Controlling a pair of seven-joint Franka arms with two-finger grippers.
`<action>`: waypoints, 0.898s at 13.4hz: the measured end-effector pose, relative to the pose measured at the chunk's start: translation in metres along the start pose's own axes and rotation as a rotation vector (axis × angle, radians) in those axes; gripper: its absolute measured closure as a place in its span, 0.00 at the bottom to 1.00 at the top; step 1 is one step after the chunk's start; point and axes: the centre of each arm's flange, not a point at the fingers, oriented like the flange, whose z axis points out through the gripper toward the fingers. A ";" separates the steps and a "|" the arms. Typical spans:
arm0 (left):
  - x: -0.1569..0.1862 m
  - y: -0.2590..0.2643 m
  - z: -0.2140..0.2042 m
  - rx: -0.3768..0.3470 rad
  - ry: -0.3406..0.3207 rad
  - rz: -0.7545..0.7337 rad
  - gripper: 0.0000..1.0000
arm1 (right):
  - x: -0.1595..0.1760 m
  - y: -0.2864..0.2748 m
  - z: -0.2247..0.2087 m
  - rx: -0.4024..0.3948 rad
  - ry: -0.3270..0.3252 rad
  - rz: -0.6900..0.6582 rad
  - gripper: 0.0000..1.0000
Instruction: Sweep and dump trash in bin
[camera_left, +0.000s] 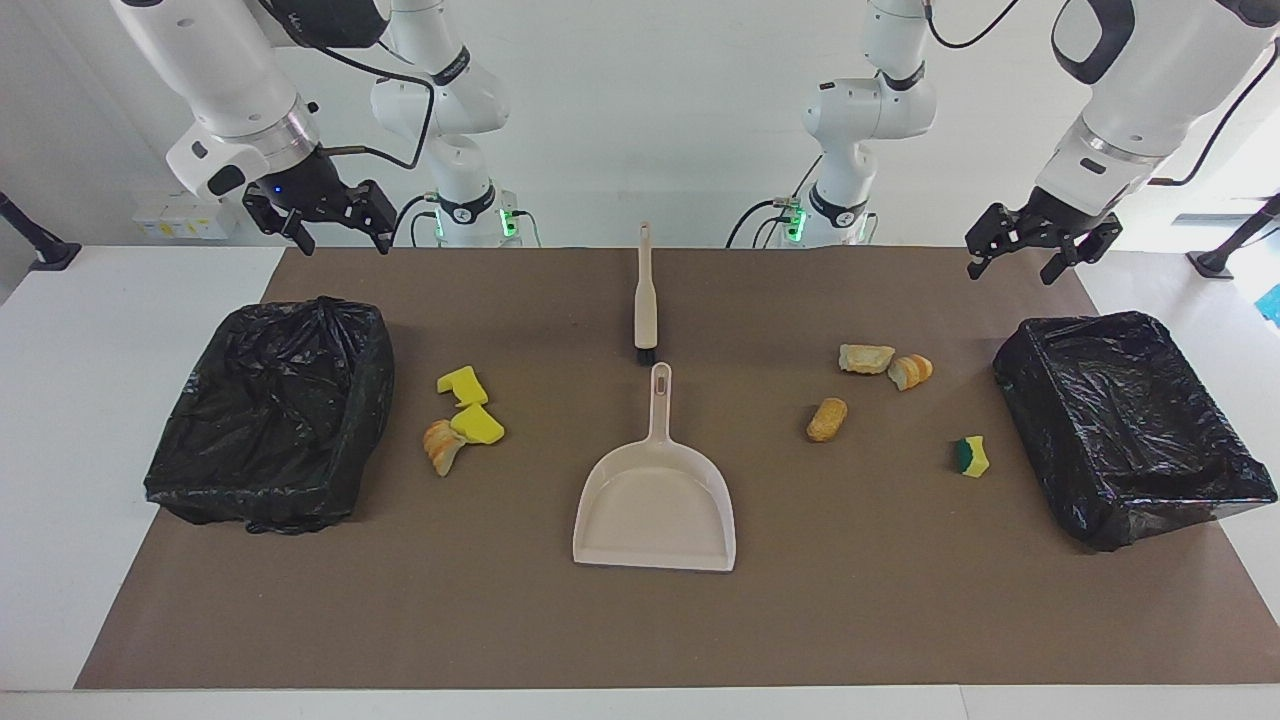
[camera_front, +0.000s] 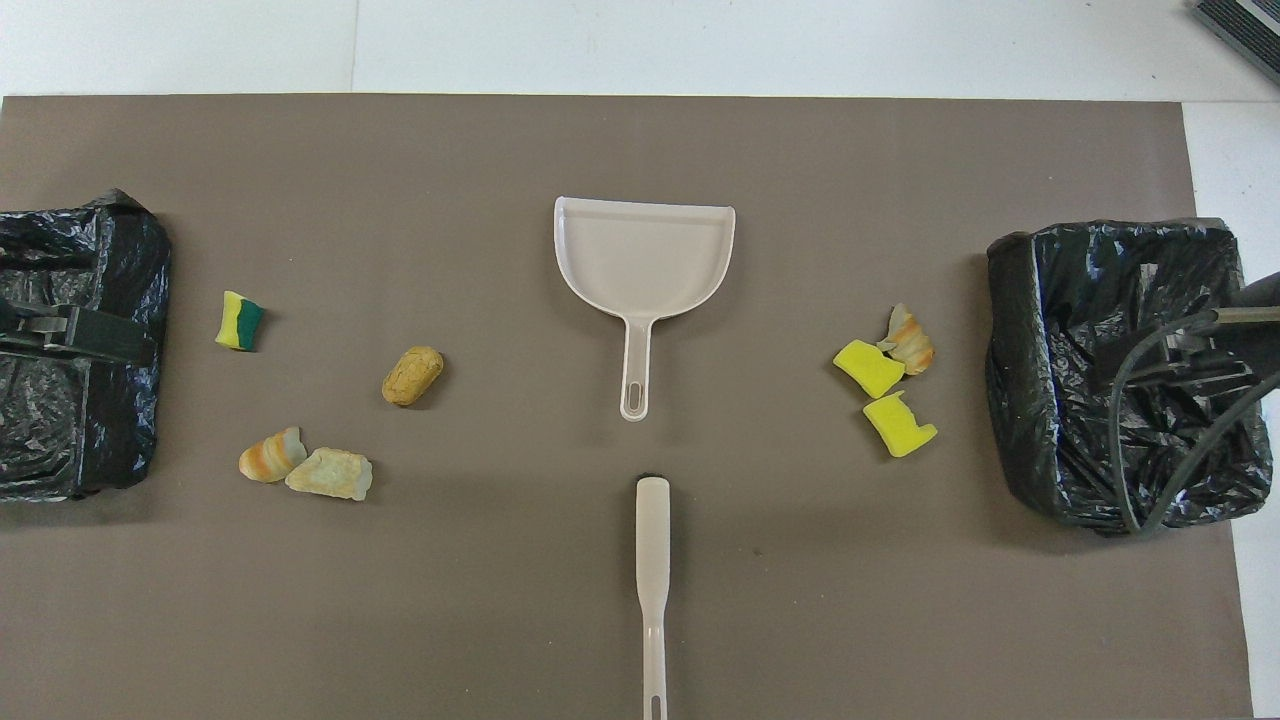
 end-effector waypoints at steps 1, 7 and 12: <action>0.000 0.001 0.003 0.000 -0.005 0.002 0.00 | 0.000 0.000 0.000 0.000 0.000 0.000 0.00; 0.002 0.019 0.035 0.001 -0.011 0.035 0.00 | 0.000 0.000 0.000 0.000 0.000 0.000 0.00; 0.006 0.060 0.075 0.004 0.002 0.107 0.00 | 0.000 0.000 0.000 0.000 0.000 0.000 0.00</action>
